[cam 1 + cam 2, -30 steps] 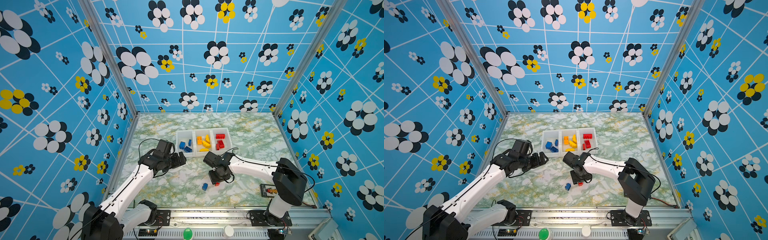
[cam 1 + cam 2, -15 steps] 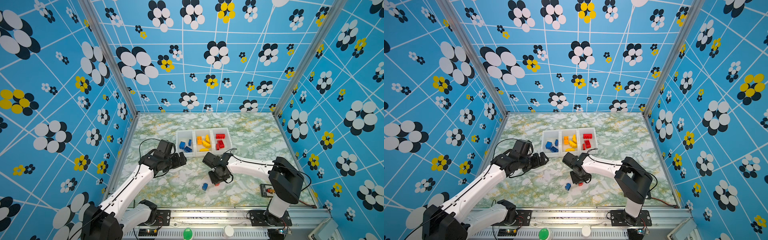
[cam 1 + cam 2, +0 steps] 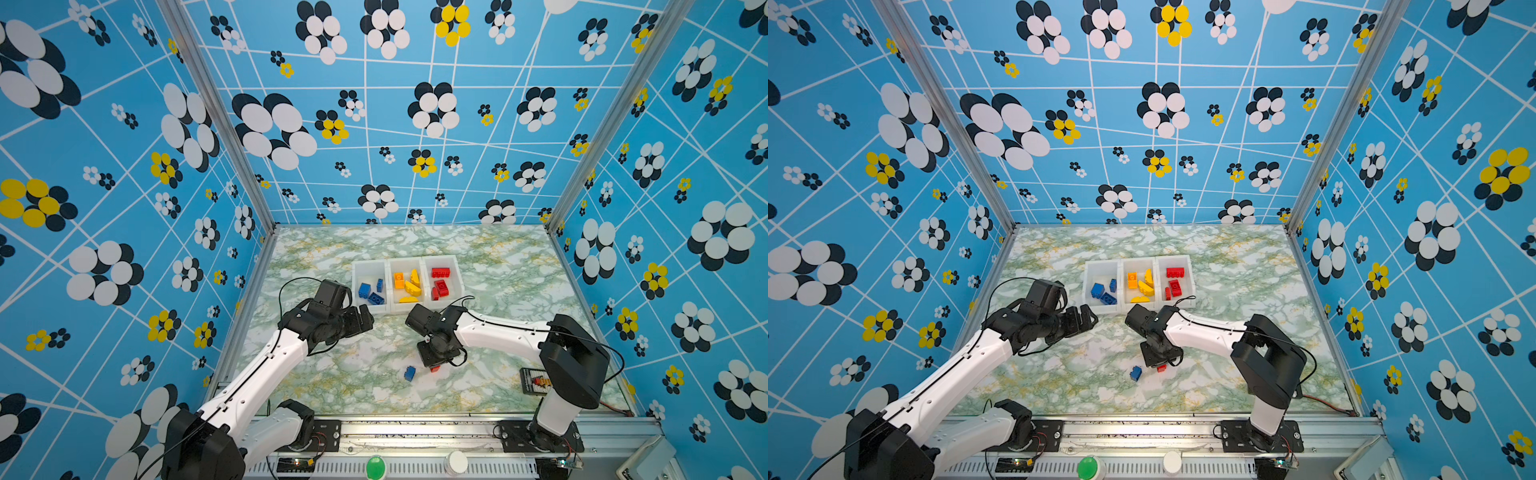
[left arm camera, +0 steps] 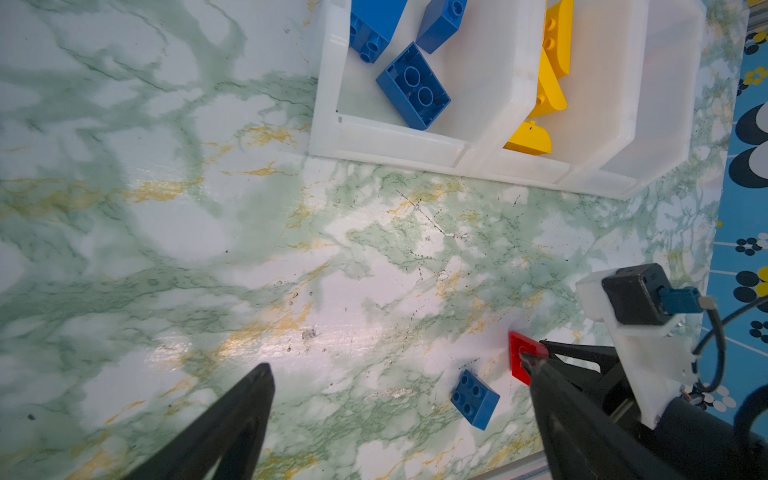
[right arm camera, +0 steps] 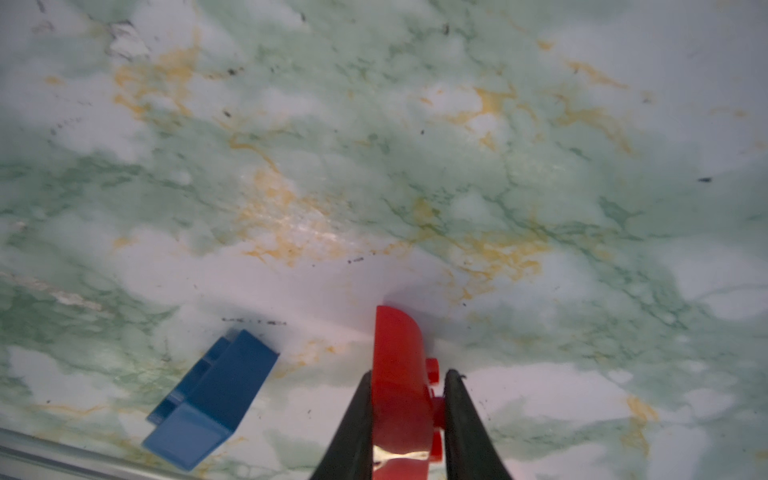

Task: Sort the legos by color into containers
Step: 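Grasp the red brick with the right gripper and lift it toward the far compartment, then release the red brick into the far compartment and raise the right gripper, then lower the left gripper onto the blue 2x2 brick while the right gripper draws back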

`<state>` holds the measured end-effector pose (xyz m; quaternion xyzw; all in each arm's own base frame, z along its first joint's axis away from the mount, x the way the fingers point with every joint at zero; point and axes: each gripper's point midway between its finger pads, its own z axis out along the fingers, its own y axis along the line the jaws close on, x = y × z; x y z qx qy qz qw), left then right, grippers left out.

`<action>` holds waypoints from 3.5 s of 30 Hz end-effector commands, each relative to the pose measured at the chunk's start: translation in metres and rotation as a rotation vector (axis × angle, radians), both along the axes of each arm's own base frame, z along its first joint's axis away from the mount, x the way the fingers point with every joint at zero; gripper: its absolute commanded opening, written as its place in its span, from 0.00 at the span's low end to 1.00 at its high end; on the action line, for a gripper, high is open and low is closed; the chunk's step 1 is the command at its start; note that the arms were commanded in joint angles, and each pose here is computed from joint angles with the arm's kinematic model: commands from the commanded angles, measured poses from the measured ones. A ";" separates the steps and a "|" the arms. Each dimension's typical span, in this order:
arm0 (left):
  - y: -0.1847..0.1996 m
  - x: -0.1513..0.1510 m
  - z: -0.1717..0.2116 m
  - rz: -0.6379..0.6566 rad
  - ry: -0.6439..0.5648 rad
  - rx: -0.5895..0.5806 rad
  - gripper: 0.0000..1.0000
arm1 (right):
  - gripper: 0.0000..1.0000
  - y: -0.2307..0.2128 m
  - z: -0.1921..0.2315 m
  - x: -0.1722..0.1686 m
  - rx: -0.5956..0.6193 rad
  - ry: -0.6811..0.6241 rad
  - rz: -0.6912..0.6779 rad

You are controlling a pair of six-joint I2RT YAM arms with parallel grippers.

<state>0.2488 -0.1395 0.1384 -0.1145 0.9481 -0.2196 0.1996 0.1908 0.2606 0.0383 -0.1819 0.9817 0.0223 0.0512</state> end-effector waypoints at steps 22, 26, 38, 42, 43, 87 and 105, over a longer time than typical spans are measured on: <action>-0.005 0.004 0.007 -0.003 -0.025 -0.004 0.98 | 0.20 -0.061 0.103 0.115 -0.005 -0.239 -0.117; -0.006 0.004 0.007 -0.004 -0.024 -0.003 0.98 | 0.20 -0.068 0.110 0.146 -0.013 -0.270 -0.127; -0.006 0.006 0.011 -0.001 -0.026 0.008 0.98 | 0.21 -0.064 0.102 0.235 -0.049 -0.316 -0.109; -0.005 0.006 0.012 0.002 -0.026 0.014 0.98 | 0.21 -0.060 0.091 0.252 -0.087 -0.314 -0.090; -0.004 0.006 0.012 0.003 -0.025 0.015 0.98 | 0.20 -0.060 0.088 0.255 -0.099 -0.313 -0.087; -0.053 -0.002 0.007 -0.179 -0.017 0.099 0.98 | 0.55 -0.076 0.110 0.212 -0.030 -0.287 -0.210; -0.129 -0.055 -0.031 -0.380 0.024 0.236 0.96 | 0.74 -0.115 0.098 0.089 0.106 -0.186 -0.279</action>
